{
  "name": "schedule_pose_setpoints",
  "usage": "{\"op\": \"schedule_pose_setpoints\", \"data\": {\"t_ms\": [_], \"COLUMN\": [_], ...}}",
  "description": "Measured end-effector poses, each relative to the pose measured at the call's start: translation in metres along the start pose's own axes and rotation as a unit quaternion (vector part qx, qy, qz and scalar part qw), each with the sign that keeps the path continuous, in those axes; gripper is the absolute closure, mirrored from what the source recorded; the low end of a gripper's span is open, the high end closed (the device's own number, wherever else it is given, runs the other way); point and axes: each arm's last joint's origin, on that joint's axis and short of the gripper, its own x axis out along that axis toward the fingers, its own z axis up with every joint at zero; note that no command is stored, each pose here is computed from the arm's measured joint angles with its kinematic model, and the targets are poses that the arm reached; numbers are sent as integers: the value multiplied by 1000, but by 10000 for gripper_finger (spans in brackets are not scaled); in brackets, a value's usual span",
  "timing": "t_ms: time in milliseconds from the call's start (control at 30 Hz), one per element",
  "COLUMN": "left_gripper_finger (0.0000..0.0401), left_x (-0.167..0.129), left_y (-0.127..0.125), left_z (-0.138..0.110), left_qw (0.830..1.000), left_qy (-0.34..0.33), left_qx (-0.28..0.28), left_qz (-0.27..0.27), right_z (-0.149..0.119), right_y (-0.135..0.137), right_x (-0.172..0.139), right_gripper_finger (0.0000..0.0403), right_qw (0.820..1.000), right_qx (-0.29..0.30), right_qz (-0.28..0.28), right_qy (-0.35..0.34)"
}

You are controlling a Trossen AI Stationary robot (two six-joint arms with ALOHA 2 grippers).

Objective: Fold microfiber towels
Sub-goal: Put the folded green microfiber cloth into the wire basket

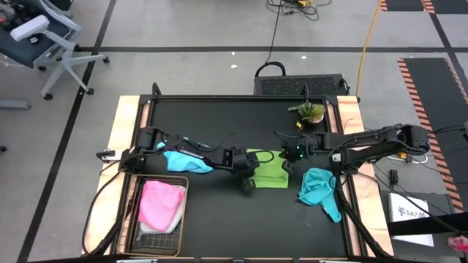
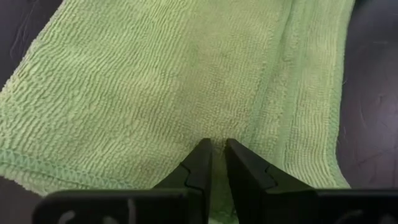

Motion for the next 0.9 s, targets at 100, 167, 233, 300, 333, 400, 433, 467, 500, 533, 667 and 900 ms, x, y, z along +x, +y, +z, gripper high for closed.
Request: {"op": "schedule_pose_setpoints", "data": {"t_ms": [100,167,233,300,333,400,433,467,500,533,667,900], "left_gripper_finger": [353,353,353,353,353,353,353,353,353,353,353,353], "left_x": [0,0,0,0,0,0,0,0,0,0,-2,-5], "left_y": [0,0,0,0,0,0,0,-1,-1,-3,-8,-5], "left_z": [0,0,0,0,0,-1,-1,-1,-2,-3,-7,-4], "left_qw": [1000,1000,1000,1000,1000,1000,1000,1000,999,998,995,995], "left_qy": [3,2,1,2,2,4,7,12,19,28,54,48], "left_qx": [-4,-4,-8,-9,-9,-10,-13,-19,-25,-33,-50,-53], "left_qz": [1,0,0,-1,-1,-4,-11,-21,-32,-44,-68,-69], "right_z": [-11,-20,-28,-32,-35,-38,-40,-42,-42,-42,-40,-35], "right_y": [-3,-6,-9,-10,-11,-14,-15,-17,-19,-21,-26,-26], "right_x": [6,10,13,16,17,19,19,20,20,20,20,18], "right_gripper_finger": [403,403,403,403,403,403,403,403,403,403,403,403], "right_qw": [1000,999,999,999,999,998,998,997,997,997,996,995], "right_qx": [16,26,38,48,53,65,68,71,74,77,78,88], "right_qz": [-6,-9,-9,-3,-2,-1,-4,-10,-15,-18,-24,23], "right_qy": [21,30,28,10,5,-7,-11,-16,-20,-21,-26,-40]}}
